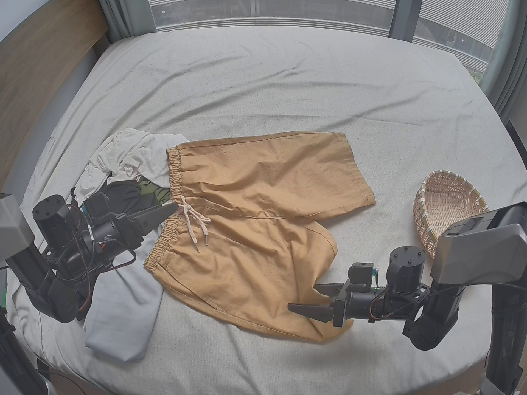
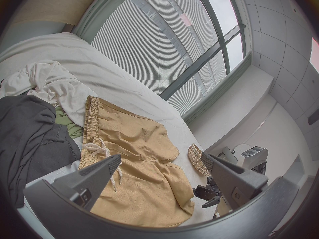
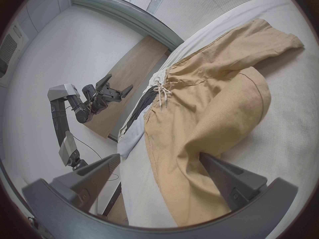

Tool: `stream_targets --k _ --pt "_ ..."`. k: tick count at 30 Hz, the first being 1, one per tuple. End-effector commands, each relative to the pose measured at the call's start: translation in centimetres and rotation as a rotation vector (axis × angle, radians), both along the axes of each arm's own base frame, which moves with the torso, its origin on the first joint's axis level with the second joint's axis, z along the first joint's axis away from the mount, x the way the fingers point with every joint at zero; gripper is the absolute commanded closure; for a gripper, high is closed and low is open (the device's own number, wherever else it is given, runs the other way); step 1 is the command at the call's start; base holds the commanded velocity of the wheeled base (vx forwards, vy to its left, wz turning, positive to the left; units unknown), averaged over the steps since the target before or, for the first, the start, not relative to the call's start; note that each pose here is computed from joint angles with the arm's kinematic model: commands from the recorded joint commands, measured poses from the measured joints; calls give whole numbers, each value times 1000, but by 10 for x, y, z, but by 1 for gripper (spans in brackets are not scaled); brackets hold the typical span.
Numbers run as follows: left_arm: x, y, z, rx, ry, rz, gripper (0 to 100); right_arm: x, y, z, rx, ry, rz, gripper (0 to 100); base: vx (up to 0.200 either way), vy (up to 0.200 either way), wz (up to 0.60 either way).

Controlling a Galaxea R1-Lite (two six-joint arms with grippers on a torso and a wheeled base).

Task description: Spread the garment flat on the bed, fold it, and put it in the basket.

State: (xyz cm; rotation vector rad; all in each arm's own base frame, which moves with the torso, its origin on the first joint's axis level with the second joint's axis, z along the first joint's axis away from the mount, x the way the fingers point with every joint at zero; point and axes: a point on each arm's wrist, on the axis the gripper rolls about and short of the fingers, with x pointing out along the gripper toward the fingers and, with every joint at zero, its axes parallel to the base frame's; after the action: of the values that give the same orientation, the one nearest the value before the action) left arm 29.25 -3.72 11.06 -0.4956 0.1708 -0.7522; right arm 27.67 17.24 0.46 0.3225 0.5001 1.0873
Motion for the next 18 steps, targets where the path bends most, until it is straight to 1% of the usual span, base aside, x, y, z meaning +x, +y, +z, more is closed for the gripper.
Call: stream_targets --k 1,6,10,18 --pt "0 0 0 0 0 1 0 1 4 6 16 -18 9 0 0 0 0" --pt "0 0 -1 0 1 1 0 0 4 22 46 -51 6 0 0 0 0" --pt "0 0 0 1 -1 2 0 -4 8 34 79 -38 15 0 0 0 0" --pt "0 0 0 1 -4 2 0 -12 24 28 78 -17 64 0 0 0 0"
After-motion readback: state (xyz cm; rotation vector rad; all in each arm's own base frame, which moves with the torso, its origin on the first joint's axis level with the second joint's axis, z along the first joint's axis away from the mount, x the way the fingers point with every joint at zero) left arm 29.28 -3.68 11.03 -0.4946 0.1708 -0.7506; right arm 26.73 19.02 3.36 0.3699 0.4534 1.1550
